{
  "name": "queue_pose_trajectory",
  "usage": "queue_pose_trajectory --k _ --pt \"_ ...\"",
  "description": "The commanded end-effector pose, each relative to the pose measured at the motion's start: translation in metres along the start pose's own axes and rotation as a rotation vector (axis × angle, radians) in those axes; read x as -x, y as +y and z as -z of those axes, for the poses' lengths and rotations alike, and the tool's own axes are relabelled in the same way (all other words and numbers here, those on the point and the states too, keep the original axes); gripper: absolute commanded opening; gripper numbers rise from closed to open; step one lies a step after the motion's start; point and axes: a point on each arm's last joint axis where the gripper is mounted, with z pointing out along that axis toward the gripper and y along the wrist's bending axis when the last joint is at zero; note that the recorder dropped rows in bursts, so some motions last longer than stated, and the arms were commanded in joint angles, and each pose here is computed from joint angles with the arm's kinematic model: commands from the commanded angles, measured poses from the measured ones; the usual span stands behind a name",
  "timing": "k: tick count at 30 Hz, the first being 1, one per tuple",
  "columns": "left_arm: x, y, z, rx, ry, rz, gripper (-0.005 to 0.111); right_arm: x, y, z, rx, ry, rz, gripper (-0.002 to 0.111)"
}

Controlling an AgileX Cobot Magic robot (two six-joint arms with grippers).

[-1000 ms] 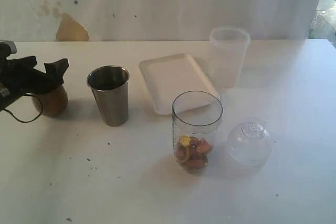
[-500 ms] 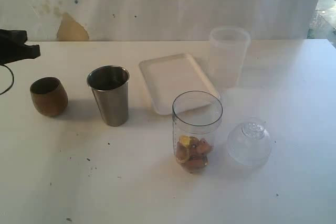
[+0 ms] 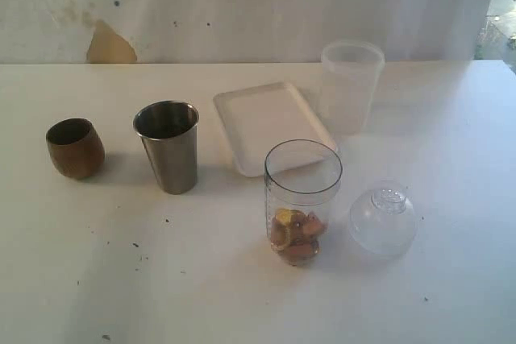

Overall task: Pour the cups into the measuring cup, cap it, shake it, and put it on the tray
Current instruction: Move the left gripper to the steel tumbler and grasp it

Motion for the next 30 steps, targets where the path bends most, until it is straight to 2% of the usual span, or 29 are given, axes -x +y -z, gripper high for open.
queue_pose_trajectory --k 1,2,3,4,7,13,18,24,26,30 --pt "-0.028 -0.028 0.015 -0.301 -0.046 -0.13 0.001 -0.001 -0.001 0.0 -0.004 -0.002 0.015 0.001" --pt "-0.032 -0.037 0.018 -0.409 -0.084 -0.202 0.006 -0.001 -0.001 0.0 -0.004 -0.002 0.015 0.001" --pt "-0.033 -0.042 0.018 -0.467 -0.112 -0.192 0.016 -0.001 -0.001 0.0 -0.004 -0.002 0.015 0.001" --pt "-0.034 -0.043 0.017 -0.489 -0.117 -0.165 0.033 -0.001 -0.001 0.0 -0.004 -0.002 0.015 0.001" --pt "-0.042 -0.039 0.006 -0.459 -0.064 -0.082 0.106 -0.001 -0.001 0.0 -0.004 -0.002 0.015 0.001" --pt "-0.057 -0.046 -0.005 -0.563 -0.025 -0.044 0.105 -0.001 -0.001 0.0 -0.004 -0.002 0.015 0.001" --pt "-0.087 -0.056 -0.023 -0.603 0.087 -0.068 0.105 -0.001 -0.001 0.0 -0.004 -0.002 0.015 0.001" --pt "-0.122 -0.066 -0.046 -0.585 0.13 -0.151 0.105 -0.001 -0.001 0.0 -0.004 -0.002 0.015 0.001" --pt "-0.129 -0.066 -0.054 -0.565 0.121 -0.149 0.105 -0.001 -0.001 0.0 -0.004 -0.002 0.015 0.001" --pt "-0.141 -0.063 -0.073 -0.52 0.101 -0.072 0.105 -0.001 -0.001 0.0 -0.004 -0.002 0.015 0.001"
